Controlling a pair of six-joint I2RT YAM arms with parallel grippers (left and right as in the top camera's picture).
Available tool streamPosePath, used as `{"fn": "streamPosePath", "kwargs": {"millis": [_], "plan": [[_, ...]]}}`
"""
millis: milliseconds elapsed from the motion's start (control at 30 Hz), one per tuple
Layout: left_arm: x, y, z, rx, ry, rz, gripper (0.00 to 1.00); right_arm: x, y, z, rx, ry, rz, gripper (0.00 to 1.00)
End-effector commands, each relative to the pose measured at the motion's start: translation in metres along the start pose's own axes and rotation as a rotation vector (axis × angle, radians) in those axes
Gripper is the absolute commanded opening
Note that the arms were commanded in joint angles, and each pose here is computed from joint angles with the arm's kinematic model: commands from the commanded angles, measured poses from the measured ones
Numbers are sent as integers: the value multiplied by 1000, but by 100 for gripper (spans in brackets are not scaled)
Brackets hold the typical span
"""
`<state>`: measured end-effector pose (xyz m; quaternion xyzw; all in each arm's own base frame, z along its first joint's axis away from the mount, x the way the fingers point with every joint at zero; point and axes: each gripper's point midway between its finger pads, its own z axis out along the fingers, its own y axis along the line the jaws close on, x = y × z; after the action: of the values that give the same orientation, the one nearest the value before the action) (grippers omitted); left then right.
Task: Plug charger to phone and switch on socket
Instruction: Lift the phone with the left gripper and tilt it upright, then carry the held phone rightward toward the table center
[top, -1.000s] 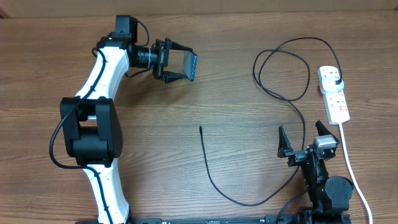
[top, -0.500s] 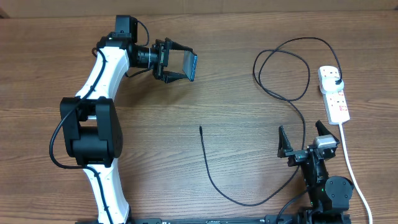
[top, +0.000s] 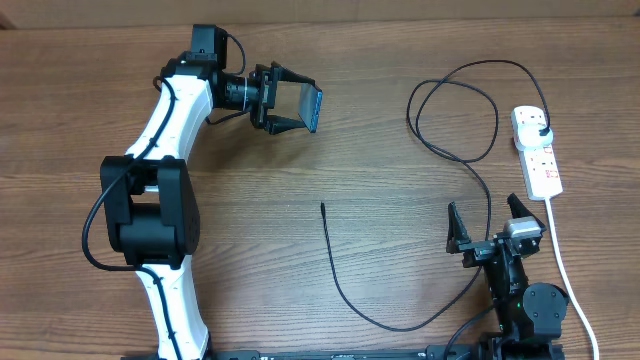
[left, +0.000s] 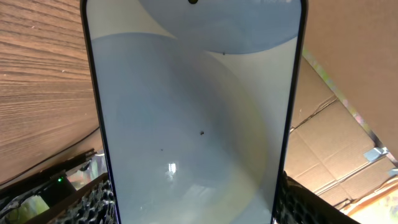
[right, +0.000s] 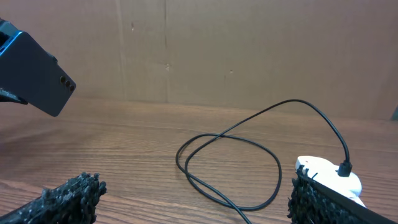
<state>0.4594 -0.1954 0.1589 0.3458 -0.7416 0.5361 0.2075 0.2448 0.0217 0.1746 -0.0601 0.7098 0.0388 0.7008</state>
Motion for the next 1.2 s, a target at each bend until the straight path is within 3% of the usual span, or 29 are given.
{"fn": "streamPosePath", "kwargs": {"millis": [0,600,933,1167], "plan": [[31,-24,-9,42,47,64,4,2,2,0,-5,-3,-1,100],[25,-19,1,4,-6,101,4,2,2,0,-5,-3,-1,100],[-5,3,20,-154,-232,220,4,2,2,0,-5,-3,-1,100],[-31,34,14,-331,-444,180,4,2,2,0,-5,-3,-1,100]]}}
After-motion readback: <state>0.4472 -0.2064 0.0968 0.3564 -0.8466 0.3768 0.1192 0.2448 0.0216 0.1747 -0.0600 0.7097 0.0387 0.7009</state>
